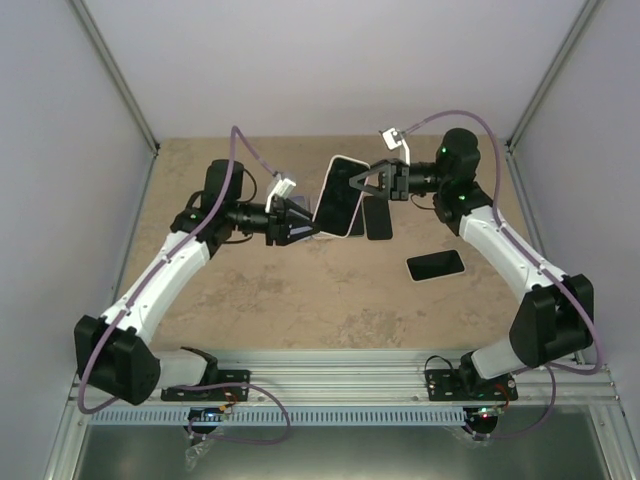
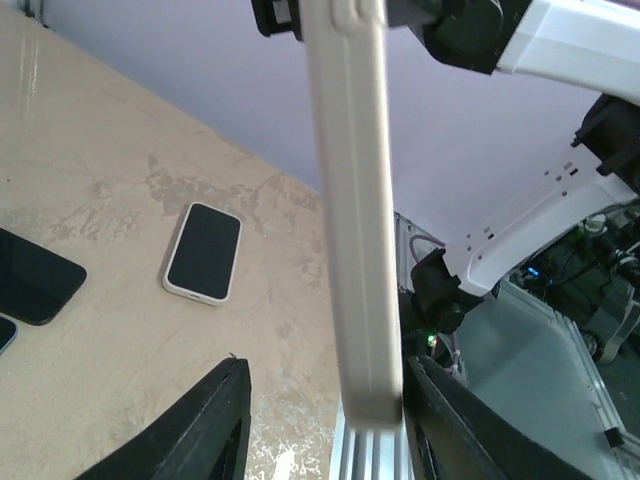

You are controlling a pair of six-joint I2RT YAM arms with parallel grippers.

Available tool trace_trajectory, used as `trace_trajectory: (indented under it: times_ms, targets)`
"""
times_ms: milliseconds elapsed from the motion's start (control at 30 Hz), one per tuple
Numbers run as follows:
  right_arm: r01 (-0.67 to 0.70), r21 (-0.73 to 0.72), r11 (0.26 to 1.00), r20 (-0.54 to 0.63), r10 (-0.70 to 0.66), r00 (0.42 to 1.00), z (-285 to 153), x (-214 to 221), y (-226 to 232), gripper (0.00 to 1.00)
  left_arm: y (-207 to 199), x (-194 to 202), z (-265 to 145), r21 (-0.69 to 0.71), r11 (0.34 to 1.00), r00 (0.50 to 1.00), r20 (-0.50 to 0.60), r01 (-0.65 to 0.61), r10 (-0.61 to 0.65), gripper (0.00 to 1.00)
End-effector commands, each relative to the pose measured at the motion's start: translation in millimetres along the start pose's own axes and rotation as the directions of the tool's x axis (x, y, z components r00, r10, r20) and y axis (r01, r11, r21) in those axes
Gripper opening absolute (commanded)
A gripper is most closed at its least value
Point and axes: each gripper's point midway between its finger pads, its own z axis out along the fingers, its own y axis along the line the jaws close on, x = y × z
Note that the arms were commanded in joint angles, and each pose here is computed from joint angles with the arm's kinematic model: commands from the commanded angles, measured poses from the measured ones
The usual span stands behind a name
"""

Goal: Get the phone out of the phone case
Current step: Pick up the phone at the center of the board.

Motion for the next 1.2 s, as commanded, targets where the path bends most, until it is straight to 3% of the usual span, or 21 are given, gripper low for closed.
trace_trajectory:
  times_ms: [0,267,767,1167]
  targets:
    - [0.117,-0.037,0.992,0.02,-0.116,0.993,-10,-13,36,0.01,-14,7,-8,-0.002,0.995,0.995,0.007,-0.098,0.098,0.42]
    - [0.121,-0.039,0.992,0.024,-0.12,0.992,-13,-13,38,0.01,-12,5,-9,-0.017,0.995,0.995,0.03,-0.096,0.096,0.34]
    - [0.11,-0.025,0.994,0.024,-0.109,0.994,-13,-10,32,0.01,-30,-3,-12,0.046,0.995,0.993,0.072,-0.092,0.089,0.34]
    - [0.116,-0.035,0.993,0.02,-0.116,0.993,-14,-10,37,0.01,-17,-7,-10,-0.007,0.997,0.994,0.08,-0.074,0.074,0.27]
